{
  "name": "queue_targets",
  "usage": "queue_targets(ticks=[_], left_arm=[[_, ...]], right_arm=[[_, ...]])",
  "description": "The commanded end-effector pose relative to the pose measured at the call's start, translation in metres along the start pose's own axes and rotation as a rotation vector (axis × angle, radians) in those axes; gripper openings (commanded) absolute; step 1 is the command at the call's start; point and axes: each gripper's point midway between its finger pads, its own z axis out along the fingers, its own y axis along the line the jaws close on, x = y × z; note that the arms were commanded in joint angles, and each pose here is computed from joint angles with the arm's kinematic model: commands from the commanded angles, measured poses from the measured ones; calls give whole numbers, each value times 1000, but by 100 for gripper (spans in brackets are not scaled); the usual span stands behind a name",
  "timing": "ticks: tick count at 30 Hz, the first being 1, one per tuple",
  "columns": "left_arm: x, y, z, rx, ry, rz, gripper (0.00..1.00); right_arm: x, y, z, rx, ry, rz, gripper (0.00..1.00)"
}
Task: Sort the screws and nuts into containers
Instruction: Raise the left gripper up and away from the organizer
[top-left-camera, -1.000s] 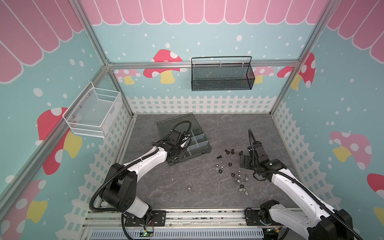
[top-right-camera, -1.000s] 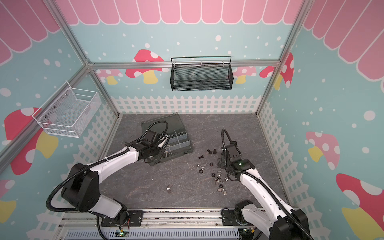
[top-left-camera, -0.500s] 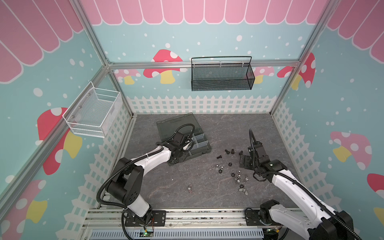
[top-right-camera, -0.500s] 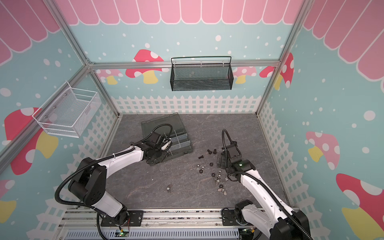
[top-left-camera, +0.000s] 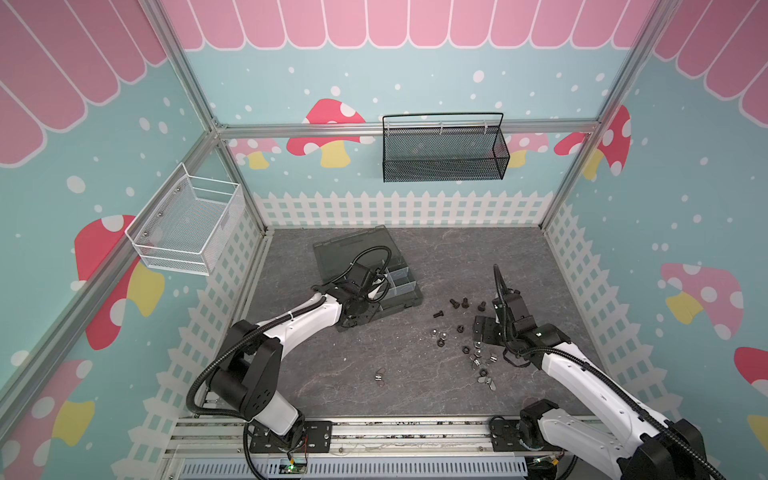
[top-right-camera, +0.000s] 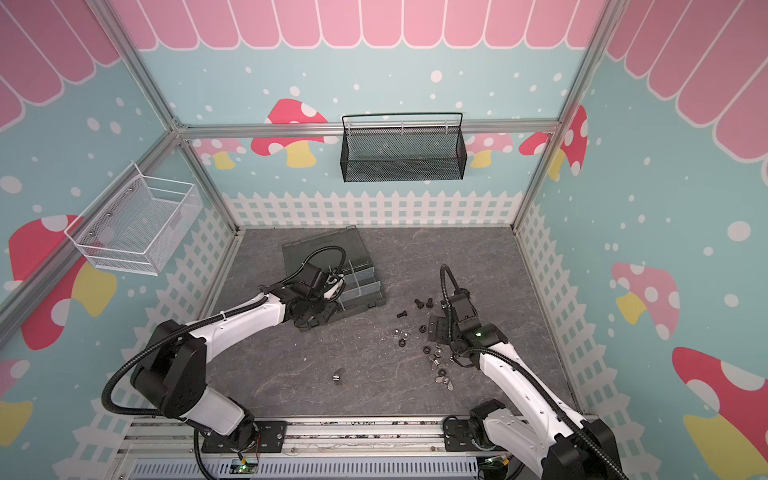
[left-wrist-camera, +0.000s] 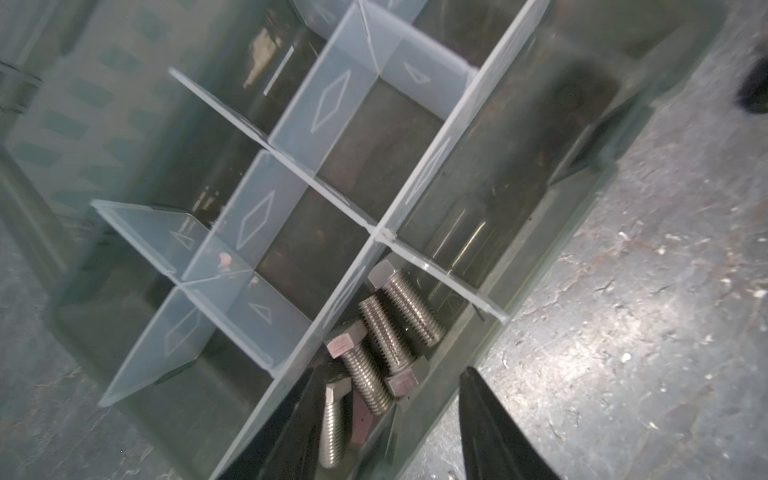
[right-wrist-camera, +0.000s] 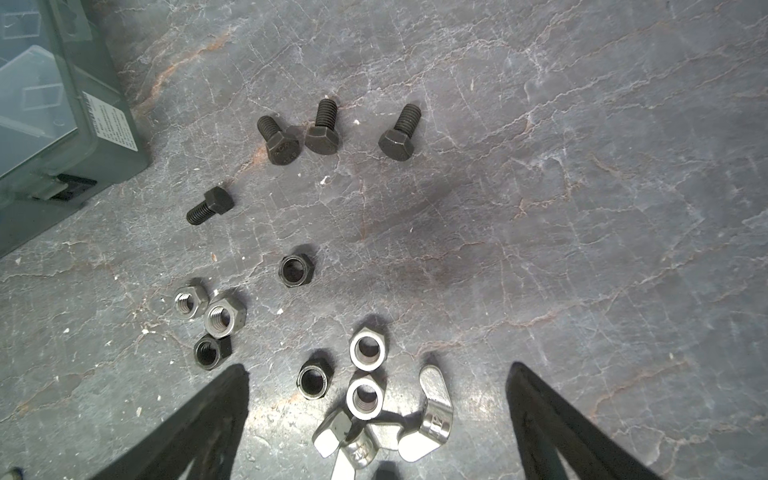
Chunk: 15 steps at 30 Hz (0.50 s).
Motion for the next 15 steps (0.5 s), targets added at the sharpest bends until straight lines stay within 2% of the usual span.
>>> queue_targets(ticks=[1, 4, 6, 10, 15], left_arm=[[-29, 9, -35, -40, -134, -57, 62], [-40, 17, -62, -66, -233, -124, 77], [-47, 20, -79, -67, -321, -177, 99], [-55, 29, -113, -75, -481, -275, 99], [-47, 44, -141, -108, -583, -409, 99]], right_arm=[[-5, 1, 7, 20, -16, 4, 98], [-16, 3, 11, 30, -47, 12, 98], [-25, 5, 12, 36, -65, 12, 98], [-39, -5, 15, 104, -66, 11, 98], [-50, -14, 20, 114, -47, 35, 98]])
